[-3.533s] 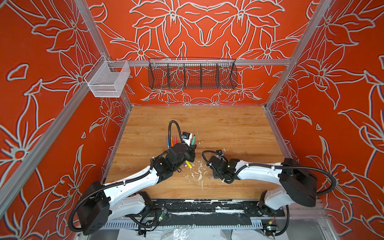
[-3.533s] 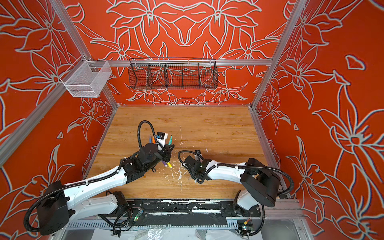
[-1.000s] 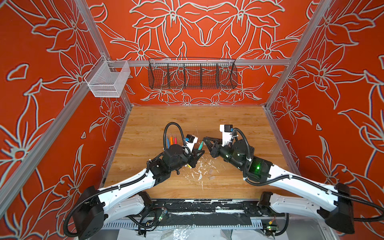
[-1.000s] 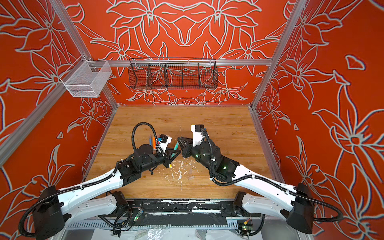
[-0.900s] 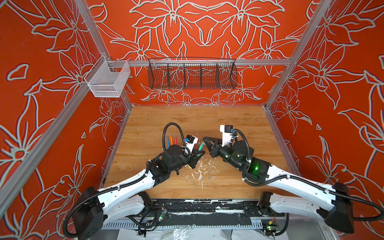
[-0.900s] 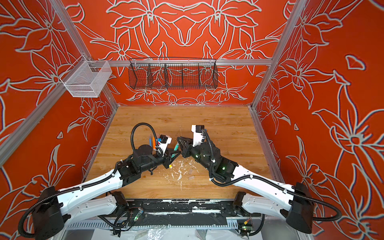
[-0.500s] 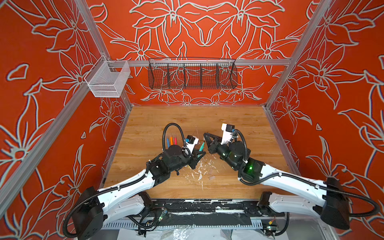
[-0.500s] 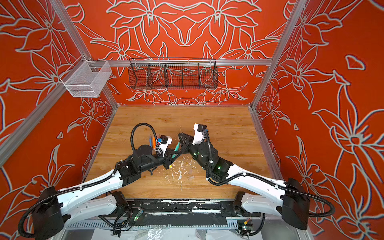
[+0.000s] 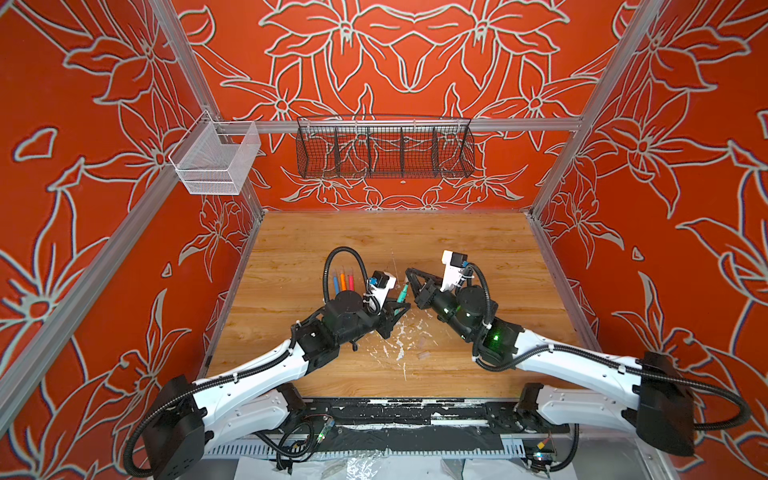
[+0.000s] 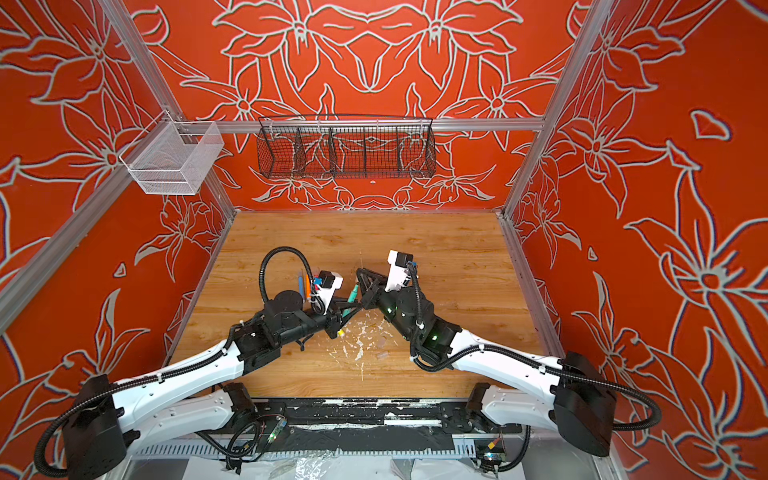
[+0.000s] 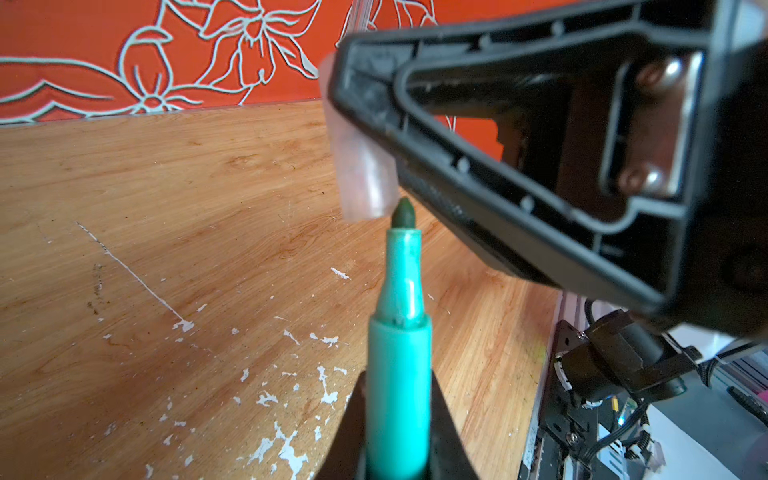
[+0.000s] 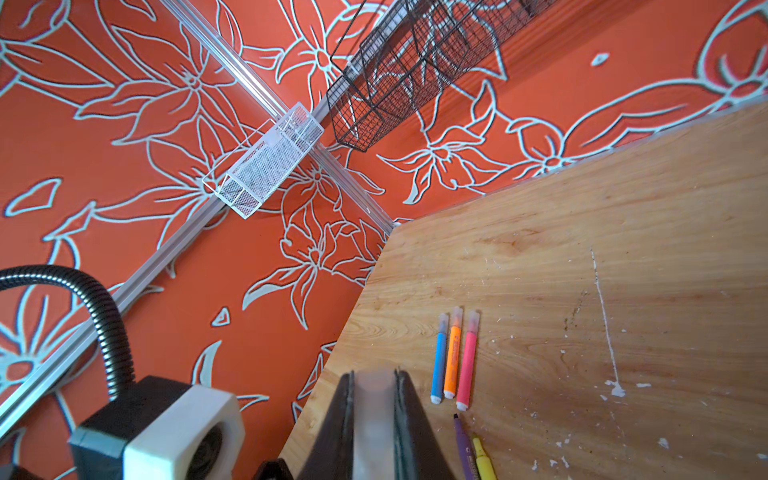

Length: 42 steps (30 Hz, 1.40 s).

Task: Insert the pens into the pen caps
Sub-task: 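Bring the held cap over the green marker tip held by the left gripper, then align the cap opening above the green marker tip with the right gripper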

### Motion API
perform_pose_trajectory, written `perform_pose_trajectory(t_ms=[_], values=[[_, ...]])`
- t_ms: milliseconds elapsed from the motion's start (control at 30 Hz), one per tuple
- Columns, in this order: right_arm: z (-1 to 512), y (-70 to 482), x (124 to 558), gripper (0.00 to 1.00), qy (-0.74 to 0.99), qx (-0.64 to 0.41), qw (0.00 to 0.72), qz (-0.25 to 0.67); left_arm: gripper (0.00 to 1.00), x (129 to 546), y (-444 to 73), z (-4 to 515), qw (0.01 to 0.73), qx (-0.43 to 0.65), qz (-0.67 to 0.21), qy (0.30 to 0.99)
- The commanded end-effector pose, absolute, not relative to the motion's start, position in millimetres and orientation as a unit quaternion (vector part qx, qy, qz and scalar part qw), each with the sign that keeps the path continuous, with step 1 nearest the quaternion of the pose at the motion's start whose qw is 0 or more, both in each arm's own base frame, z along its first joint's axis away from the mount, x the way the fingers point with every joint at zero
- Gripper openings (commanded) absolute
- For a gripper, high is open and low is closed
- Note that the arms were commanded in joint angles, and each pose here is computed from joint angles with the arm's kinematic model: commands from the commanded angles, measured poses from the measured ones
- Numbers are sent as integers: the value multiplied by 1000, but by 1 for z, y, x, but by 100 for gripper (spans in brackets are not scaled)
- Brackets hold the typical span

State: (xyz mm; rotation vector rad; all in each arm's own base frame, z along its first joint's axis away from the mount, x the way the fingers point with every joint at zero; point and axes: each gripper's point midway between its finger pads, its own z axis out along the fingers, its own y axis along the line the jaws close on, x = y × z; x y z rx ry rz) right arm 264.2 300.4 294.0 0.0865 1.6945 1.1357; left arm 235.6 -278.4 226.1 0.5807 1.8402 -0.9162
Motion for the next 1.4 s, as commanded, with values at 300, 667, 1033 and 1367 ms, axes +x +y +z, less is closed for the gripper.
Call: perform_pose_trajectory(t_ms=[300, 667, 1033, 1367], values=[[304, 297, 251, 0, 686, 35, 515, 513, 0, 237, -276, 236, 503, 235, -375, 742], [326, 274, 252, 0, 676, 51, 550, 487, 0, 232, -279, 237, 501, 249, -383, 735], [323, 288, 253, 0, 677, 42, 536, 503, 0, 232, -279, 237, 501, 250, -383, 735], [336, 292, 253, 0, 669, 35, 542, 507, 0, 232, -279, 237, 501, 249, -383, 735]])
